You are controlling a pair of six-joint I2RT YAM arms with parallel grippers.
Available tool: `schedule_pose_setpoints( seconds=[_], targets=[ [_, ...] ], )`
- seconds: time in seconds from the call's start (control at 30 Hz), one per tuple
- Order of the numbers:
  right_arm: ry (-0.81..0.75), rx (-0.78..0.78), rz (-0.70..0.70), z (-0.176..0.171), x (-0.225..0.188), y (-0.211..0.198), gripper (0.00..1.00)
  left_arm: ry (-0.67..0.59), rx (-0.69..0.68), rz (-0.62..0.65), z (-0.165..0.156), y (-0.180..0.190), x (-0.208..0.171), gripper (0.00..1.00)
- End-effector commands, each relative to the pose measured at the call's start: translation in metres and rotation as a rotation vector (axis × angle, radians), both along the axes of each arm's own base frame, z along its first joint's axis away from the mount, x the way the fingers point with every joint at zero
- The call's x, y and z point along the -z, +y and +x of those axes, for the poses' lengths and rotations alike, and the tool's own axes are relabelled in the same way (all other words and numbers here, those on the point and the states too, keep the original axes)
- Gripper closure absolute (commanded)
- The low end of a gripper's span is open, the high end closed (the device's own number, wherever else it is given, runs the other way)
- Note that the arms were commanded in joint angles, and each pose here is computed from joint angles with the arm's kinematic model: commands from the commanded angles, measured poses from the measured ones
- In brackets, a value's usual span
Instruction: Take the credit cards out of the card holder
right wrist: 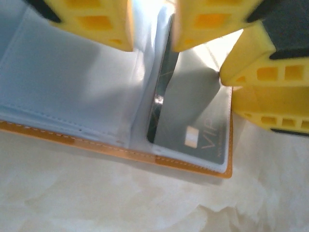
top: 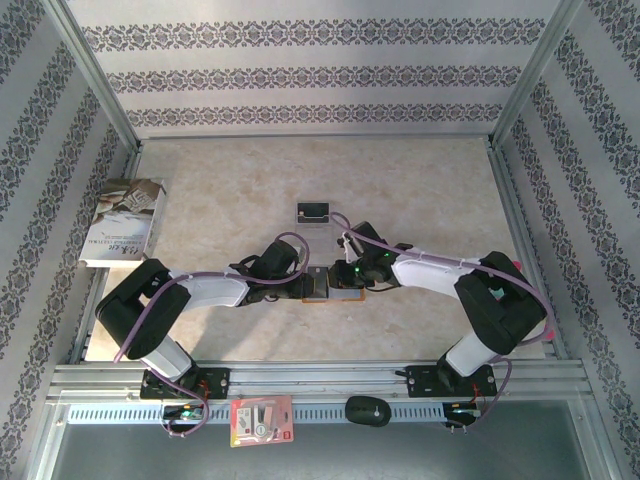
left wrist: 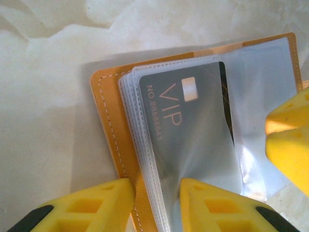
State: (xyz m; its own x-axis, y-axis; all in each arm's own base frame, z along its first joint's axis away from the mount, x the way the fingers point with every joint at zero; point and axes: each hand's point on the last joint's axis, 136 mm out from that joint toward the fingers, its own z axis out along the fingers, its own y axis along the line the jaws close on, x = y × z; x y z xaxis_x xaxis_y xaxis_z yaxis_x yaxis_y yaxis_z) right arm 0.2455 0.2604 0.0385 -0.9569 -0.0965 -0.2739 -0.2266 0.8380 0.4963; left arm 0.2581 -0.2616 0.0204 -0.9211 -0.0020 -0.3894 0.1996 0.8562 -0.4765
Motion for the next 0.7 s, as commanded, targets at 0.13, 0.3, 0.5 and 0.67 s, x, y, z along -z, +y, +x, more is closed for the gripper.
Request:
schedule_pose_setpoints(
  seconds=[0.13, 0.3, 0.5, 0.67],
  targets=[
    [-0.223, -0.113, -0.240, 0.011, -0.018, -0.009, 0.56, 0.122, -0.044, 0.169, -0.027, 0.042, 0.033, 0.60],
    [-0.231, -0.153, -0.309, 0.013, -0.006, -0.013, 0.54, 0.130, -0.047, 0.205, -0.029, 0.049, 0.041, 0.59],
    [-0.236, -0.203, -0.323, 0.014, -0.003, -0.004, 0.53, 0.161, -0.049, 0.202, -0.033, 0.048, 0.052, 0.62],
    [-0.234, -0.238, -0.333, 0.008, 0.004, 0.004, 0.53, 0.164, -0.049, 0.197, -0.034, 0.048, 0.051, 0.62]
  ],
)
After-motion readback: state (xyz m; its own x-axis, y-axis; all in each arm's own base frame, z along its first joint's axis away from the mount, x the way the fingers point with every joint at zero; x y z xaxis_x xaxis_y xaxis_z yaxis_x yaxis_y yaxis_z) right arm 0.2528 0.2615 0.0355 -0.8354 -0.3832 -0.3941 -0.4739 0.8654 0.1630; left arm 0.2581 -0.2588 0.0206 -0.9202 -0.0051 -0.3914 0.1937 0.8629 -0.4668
